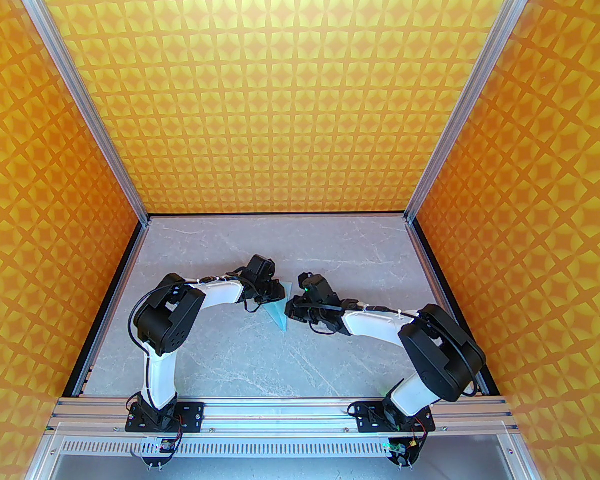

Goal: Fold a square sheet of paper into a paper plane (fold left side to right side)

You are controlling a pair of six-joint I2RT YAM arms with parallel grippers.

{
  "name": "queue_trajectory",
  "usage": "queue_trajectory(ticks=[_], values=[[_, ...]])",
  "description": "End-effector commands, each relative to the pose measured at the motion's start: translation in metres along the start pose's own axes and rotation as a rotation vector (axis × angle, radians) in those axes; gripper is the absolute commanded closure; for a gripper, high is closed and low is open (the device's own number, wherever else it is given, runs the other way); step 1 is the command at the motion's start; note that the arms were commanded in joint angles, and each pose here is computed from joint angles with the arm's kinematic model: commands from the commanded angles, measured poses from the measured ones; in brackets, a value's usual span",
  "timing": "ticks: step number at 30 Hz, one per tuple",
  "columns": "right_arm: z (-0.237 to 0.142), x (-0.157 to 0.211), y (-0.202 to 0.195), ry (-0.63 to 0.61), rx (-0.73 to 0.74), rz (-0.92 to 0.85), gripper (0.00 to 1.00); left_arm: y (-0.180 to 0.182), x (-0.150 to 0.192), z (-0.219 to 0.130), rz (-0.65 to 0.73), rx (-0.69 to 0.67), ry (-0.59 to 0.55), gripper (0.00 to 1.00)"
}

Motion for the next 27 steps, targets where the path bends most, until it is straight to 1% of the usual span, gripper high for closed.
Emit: queue_trajectory(ticks=[1, 4, 7, 12, 19, 27], values=[[0.014, 0.001, 0.002, 0.028, -0.065, 0.036, 0.97, 0.022, 0.013, 0.013, -0.039, -0.072, 0.053, 0.84], [0.027, 0.002, 0.000, 0.039, -0.111, 0.069, 0.99, 0.022, 0.014, 0.012, -0.038, -0.068, 0.050, 0.83], [0.034, 0.000, -0.001, 0.034, -0.125, 0.089, 0.99, 0.021, 0.015, 0.013, -0.038, -0.068, 0.052, 0.83], [0.042, 0.004, -0.010, 0.051, -0.074, 0.115, 0.98, 0.021, 0.015, 0.013, -0.035, -0.067, 0.052, 0.83], [0.043, 0.031, -0.031, 0.108, -0.067, 0.160, 0.99, 0.023, 0.015, 0.014, -0.041, -0.082, 0.050, 0.83], [0.033, 0.061, -0.029, 0.162, -0.067, 0.138, 0.99, 0.028, 0.015, 0.017, -0.057, -0.114, 0.040, 0.84]])
Point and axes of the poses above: each hand's point on the last joint's axis, 136 mm out from that joint toward the fingers, its own z axis out along the fingers, its own y axis along the line the jaws close on, x = y × z, the point moved 10 cm from there along -z, back along the fingers, and after that the axes turned 5 degrees about -z, right-handed, at the moved point
